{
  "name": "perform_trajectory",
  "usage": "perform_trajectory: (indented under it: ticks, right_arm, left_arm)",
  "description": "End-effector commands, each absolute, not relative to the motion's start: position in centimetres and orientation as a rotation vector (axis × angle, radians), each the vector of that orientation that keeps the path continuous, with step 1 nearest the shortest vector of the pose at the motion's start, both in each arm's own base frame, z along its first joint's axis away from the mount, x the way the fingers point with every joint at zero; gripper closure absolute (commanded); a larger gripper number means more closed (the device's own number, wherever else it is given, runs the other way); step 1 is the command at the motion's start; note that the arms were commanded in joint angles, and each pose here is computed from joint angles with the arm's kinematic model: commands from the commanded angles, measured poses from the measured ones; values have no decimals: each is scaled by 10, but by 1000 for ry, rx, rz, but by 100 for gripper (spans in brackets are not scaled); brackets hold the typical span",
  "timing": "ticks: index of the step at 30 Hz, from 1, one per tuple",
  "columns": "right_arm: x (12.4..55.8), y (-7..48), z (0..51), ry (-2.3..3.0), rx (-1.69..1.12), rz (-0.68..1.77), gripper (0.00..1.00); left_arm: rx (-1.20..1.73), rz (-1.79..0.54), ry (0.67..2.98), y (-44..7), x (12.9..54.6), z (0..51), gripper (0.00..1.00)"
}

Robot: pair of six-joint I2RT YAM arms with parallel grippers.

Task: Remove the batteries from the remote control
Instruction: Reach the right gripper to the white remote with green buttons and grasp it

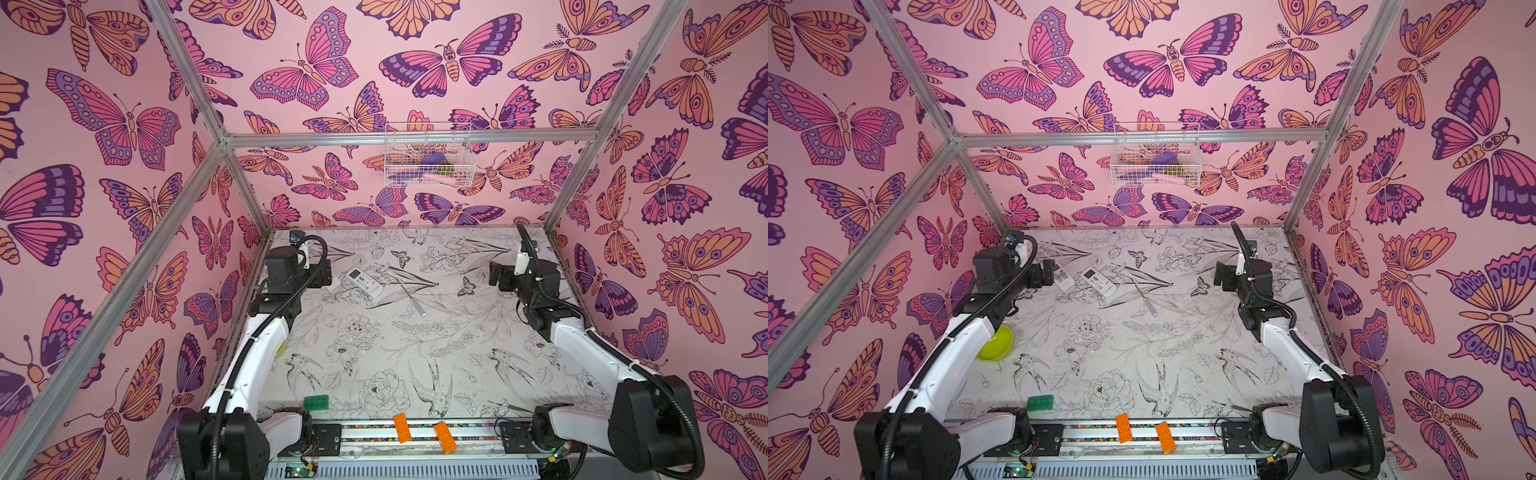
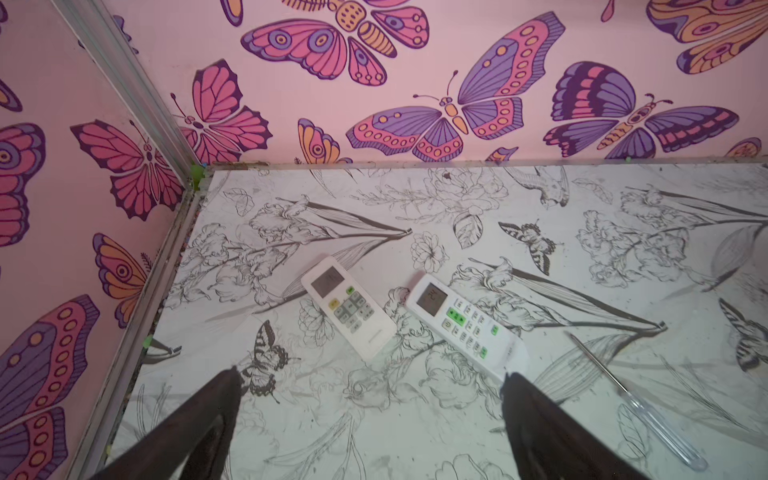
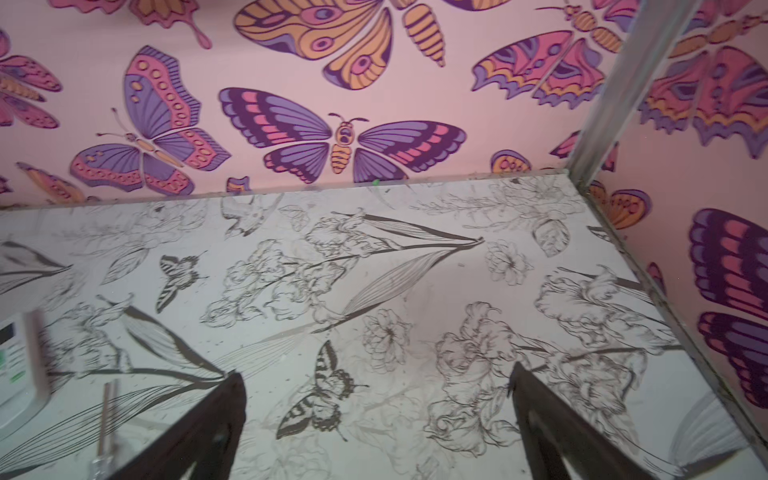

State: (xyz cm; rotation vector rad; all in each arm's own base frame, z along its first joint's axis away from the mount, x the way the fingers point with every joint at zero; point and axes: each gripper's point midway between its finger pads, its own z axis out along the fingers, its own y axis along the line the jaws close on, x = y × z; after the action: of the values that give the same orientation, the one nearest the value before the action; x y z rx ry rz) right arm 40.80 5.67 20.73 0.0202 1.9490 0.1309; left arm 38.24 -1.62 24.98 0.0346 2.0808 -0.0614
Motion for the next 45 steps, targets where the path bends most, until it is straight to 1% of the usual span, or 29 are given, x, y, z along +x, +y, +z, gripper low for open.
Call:
perform_trajectory:
  ticks: [1, 5, 9, 13, 18, 23, 26, 30, 45]
  right_arm:
    - [404, 97, 197, 2064, -76, 192, 1]
    - [415, 145, 192, 2112, -184, 258, 1]
    - [427, 212, 184, 2139, -366, 336, 1]
    - [430, 278, 165, 2172, -530, 370, 1]
    - [428, 351, 127, 2207, -662, 436, 1]
    - [420, 403, 95, 2253, -784, 489, 1]
    - [418, 420, 84, 2265, -836, 495, 1]
    - [421, 432, 68, 2284, -837, 516, 1]
    - [434, 445, 11, 2401, -844, 435, 0]
  left_arm:
    - [20, -129, 2249, -23, 346, 220, 1]
    - [18, -211, 2260, -28, 334, 211, 1]
    - [-25, -236, 2261, -22, 328, 200, 1]
    - [-67, -236, 2261, -18, 330, 195, 1]
    - [-69, -265, 2266, -21, 330, 184, 1]
    - [-66, -270, 2254, -22, 330, 186, 1]
    - [-74, -257, 2250, -19, 331, 188, 1]
    - [-64, -265, 2249, -20, 331, 186, 1]
    - [-51, -282, 2244, -23, 332, 187, 1]
